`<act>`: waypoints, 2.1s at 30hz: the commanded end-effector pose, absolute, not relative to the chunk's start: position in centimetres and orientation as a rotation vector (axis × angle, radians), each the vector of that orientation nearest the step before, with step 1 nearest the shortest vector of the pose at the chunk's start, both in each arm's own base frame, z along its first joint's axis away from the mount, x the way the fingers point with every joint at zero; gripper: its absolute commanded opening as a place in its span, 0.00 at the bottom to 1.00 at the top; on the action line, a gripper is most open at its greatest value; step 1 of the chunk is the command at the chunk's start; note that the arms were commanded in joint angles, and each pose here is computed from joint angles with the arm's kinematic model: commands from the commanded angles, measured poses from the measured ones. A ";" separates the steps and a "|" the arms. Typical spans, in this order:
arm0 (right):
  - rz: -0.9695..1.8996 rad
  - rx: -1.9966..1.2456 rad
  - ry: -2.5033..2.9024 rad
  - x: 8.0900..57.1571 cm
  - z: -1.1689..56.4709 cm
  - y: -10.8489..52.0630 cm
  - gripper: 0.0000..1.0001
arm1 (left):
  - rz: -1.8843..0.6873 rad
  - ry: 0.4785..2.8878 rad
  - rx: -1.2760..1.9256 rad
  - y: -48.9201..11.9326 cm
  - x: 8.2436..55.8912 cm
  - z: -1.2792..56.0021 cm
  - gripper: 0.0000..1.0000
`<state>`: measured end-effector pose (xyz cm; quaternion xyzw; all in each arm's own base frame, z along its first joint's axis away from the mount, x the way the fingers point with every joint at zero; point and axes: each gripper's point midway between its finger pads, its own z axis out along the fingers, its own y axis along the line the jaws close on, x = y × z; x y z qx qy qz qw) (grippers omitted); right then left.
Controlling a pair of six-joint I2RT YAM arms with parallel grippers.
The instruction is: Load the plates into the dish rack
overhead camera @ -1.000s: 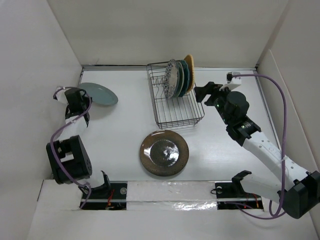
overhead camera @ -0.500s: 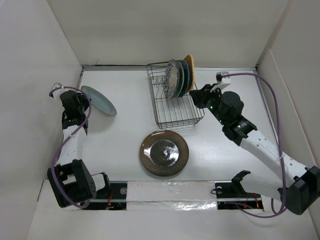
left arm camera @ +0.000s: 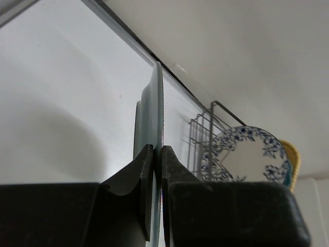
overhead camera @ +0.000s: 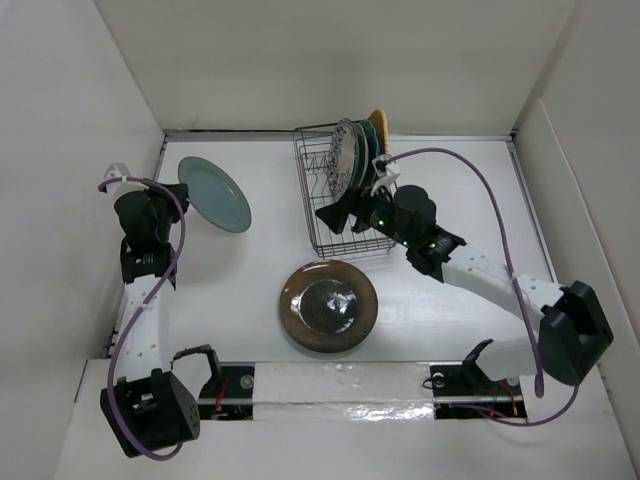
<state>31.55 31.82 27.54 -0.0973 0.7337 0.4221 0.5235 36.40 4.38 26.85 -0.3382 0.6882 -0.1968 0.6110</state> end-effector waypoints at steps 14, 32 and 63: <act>1.469 -0.166 1.640 34.1 28.5 40.9 0.99 | -0.952 1.170 -0.352 -4.1 29.5 47.9 0.00; 1.771 -0.281 1.281 32.7 33.3 39.8 0.99 | -1.193 1.160 -0.228 -8.1 25.7 49.2 0.00; 1.769 -0.397 1.258 30.0 35.1 38.6 0.00 | -1.093 1.345 -0.345 -6.9 29.5 40.8 0.11</act>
